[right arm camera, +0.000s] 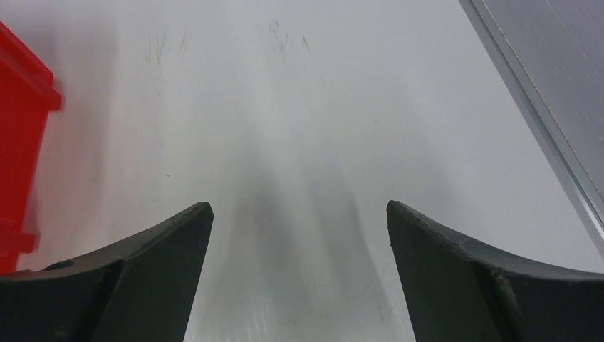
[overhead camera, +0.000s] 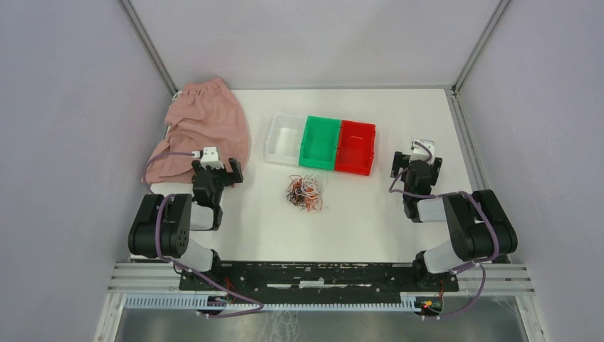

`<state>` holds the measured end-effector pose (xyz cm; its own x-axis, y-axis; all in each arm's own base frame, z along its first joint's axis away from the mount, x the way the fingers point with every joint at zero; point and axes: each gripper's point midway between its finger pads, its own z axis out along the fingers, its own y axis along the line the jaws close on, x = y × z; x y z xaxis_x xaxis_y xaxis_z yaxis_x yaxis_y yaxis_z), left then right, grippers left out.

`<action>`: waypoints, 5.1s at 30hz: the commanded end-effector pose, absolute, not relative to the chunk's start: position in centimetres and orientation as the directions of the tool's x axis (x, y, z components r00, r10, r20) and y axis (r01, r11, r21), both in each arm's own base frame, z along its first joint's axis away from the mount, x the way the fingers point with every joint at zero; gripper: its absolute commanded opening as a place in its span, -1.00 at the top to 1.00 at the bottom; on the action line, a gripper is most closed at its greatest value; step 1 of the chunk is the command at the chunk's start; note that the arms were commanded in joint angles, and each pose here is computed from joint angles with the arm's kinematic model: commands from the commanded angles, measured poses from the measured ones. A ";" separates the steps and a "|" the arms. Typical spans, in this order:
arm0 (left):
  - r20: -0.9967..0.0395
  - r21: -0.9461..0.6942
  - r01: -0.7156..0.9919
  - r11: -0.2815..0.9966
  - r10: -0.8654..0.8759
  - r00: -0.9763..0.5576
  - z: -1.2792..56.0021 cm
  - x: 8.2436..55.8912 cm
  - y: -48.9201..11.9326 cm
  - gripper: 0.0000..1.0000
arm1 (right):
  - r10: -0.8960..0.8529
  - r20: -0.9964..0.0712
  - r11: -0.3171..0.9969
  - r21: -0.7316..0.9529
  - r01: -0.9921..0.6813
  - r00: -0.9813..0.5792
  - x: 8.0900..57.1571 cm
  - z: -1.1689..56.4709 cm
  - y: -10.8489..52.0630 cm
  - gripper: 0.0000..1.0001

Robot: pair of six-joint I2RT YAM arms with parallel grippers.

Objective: Untangle the cables
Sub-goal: Untie the cable.

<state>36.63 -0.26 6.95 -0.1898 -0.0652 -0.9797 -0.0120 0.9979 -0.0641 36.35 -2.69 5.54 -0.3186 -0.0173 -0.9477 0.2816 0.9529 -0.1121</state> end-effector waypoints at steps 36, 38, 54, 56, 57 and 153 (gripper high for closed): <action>-0.748 -0.170 0.594 0.787 0.289 -0.597 20.4 25.4 -7.7 -0.99 | -0.115 -0.829 0.803 0.247 -0.542 -0.547 29.8 14.3 26.6 -0.76; -0.759 -0.179 0.603 0.778 0.280 -0.588 21.1 25.5 -8.0 -0.99 | -0.186 -0.815 0.782 0.215 -0.585 -0.549 30.3 13.3 27.5 -0.74; -0.793 -0.240 0.635 0.734 0.229 -0.564 23.1 26.9 -9.5 -0.99 | -0.367 -0.722 0.716 0.183 -0.673 -0.587 33.4 8.8 29.0 -0.20; -0.799 -0.237 0.640 0.731 0.228 -0.556 23.3 26.9 -9.6 -0.99 | -0.365 -0.721 0.712 0.192 -0.676 -0.589 33.6 8.8 28.9 -0.14; -0.800 -0.239 0.641 0.730 0.226 -0.556 23.3 26.9 -9.6 -0.99 | -0.361 -0.722 0.711 0.197 -0.675 -0.590 33.7 8.8 28.9 -0.13; -0.974 -0.180 0.926 0.332 0.070 -0.215 30.0 18.7 -17.9 0.94 | -0.049 -0.842 0.047 0.535 -0.844 -0.537 16.5 34.1 42.1 0.16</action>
<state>18.44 -17.64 28.38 -0.2329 0.1169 -0.9654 0.9250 0.3332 -0.1828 16.29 43.49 31.38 -0.6263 -0.1450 -0.7660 -0.7772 0.0389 0.6281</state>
